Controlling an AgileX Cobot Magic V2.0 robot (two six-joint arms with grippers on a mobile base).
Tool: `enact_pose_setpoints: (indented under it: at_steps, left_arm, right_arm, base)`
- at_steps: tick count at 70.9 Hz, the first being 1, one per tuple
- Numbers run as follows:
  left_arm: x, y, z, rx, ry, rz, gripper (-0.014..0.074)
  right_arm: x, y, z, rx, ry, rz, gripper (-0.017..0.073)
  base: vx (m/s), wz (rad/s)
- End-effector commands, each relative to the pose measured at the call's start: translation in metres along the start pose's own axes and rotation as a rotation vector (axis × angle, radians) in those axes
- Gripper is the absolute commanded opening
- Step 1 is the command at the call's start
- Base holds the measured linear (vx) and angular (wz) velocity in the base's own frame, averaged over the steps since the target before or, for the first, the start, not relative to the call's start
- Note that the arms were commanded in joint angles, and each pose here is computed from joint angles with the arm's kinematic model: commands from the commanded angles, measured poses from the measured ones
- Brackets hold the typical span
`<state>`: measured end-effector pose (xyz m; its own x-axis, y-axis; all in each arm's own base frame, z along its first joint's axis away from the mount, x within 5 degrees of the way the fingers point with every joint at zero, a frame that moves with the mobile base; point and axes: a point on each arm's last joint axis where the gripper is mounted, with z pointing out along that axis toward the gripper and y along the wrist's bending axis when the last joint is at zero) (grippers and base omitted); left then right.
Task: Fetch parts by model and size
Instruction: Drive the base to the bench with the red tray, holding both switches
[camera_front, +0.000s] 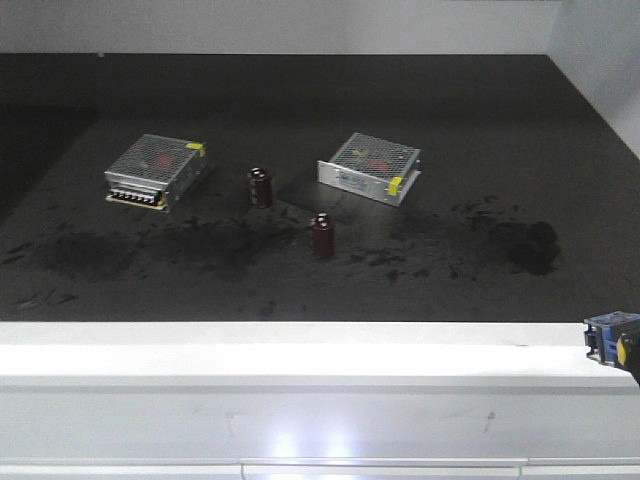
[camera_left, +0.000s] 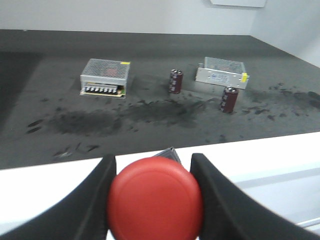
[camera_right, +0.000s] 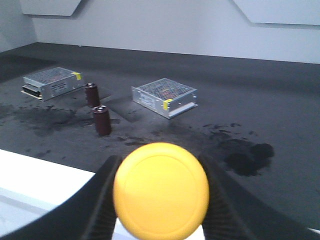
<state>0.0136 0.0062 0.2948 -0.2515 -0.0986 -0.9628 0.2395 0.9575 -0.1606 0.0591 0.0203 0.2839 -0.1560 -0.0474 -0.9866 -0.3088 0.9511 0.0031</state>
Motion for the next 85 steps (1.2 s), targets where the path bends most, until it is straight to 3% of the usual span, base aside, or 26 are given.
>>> enact_pose_setpoints:
  at_steps: [1, 28, 85]
  left_arm:
    - [-0.0128, -0.0030, -0.0018, 0.027, -0.078, 0.001, -0.0006]
    - [-0.0128, -0.0030, -0.0018, 0.027, -0.078, 0.001, -0.0006]
    - [-0.0127, -0.0030, -0.0018, 0.026, -0.077, 0.001, -0.0006]
  right_arm:
    - [-0.0160, -0.0008, -0.0021, 0.010, -0.099, -0.002, -0.0010]
    - [-0.0160, -0.0008, -0.0021, 0.010, -0.099, -0.002, -0.0010]
    - [-0.0160, -0.0008, -0.0021, 0.010, -0.099, -0.002, -0.0010]
  base:
    - [-0.06, 0.24]
    - [-0.10, 0.49]
    - [-0.07, 0.87]
